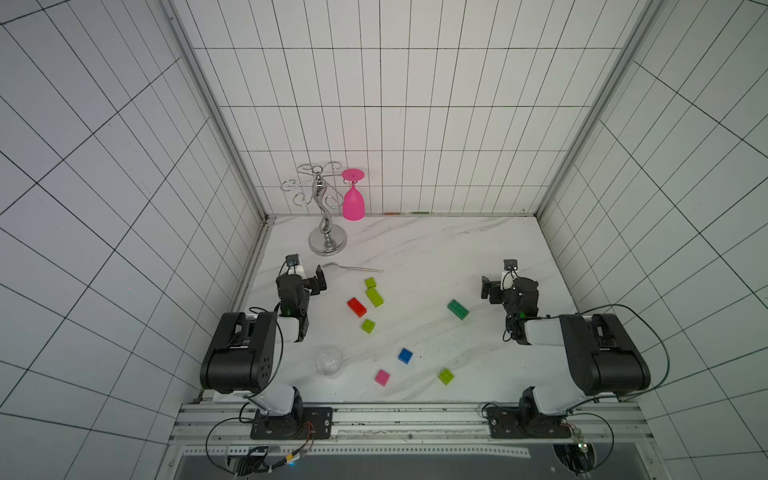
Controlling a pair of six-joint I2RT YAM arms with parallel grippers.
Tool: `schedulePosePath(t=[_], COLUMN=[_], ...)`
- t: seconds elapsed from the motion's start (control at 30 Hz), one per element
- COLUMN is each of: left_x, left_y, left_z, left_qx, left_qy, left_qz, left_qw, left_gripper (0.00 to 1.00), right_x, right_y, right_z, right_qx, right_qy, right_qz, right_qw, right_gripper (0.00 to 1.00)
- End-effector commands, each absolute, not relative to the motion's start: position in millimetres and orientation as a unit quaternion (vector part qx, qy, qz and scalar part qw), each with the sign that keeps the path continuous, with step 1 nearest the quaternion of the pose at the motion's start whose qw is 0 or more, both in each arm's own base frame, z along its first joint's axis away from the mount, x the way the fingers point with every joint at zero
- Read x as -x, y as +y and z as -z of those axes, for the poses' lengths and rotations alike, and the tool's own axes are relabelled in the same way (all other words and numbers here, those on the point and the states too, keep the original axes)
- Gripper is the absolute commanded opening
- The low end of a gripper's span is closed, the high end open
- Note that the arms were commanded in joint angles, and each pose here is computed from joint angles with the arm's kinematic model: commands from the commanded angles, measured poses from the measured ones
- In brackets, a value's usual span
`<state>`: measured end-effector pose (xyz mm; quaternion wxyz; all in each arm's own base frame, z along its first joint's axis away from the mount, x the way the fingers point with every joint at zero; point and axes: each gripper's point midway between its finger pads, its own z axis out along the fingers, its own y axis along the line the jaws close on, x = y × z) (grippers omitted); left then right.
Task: Assemble a spoon with lego
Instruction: Pick up the lego brick from the center of the board.
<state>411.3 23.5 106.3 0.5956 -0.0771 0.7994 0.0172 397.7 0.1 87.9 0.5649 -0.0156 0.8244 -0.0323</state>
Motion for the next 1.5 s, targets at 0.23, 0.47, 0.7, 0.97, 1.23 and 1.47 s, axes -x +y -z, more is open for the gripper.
schedulePosePath(t=[0.23, 0.47, 0.7, 0.97, 1.23, 1.47], left_x=[-411, -411, -410, -411, -408, -384], left_y=[24, 24, 23, 24, 25, 15], left_z=[-114, -114, -115, -115, -116, -162], left_qx=[0.078, 0.078, 0.078, 0.082, 0.082, 0.088], left_qy=[0.792, 0.792, 0.790, 0.791, 0.789, 0.740], left_qz=[-0.018, -0.019, -0.025, -0.025, -0.030, -0.108], left_qw=[0.605, 0.605, 0.608, 0.606, 0.609, 0.658], left_gripper=[0.99, 0.99, 0.99, 0.99, 0.99, 0.99], right_x=[-397, -398, -397, -401, -404, -403], right_y=[1, 1, 1, -2, -20, -12], right_z=[-97, -97, -96, -94, -93, -107], right_qx=[0.015, 0.015, 0.013, 0.010, -0.035, -0.021], right_qy=[0.816, 0.815, 0.816, 0.823, 0.829, 0.826], right_qz=[0.031, 0.031, 0.030, -0.006, 0.008, 0.048], right_qw=[0.577, 0.578, 0.577, 0.567, 0.558, 0.561], right_gripper=[0.99, 0.99, 0.99, 0.99, 0.99, 0.99])
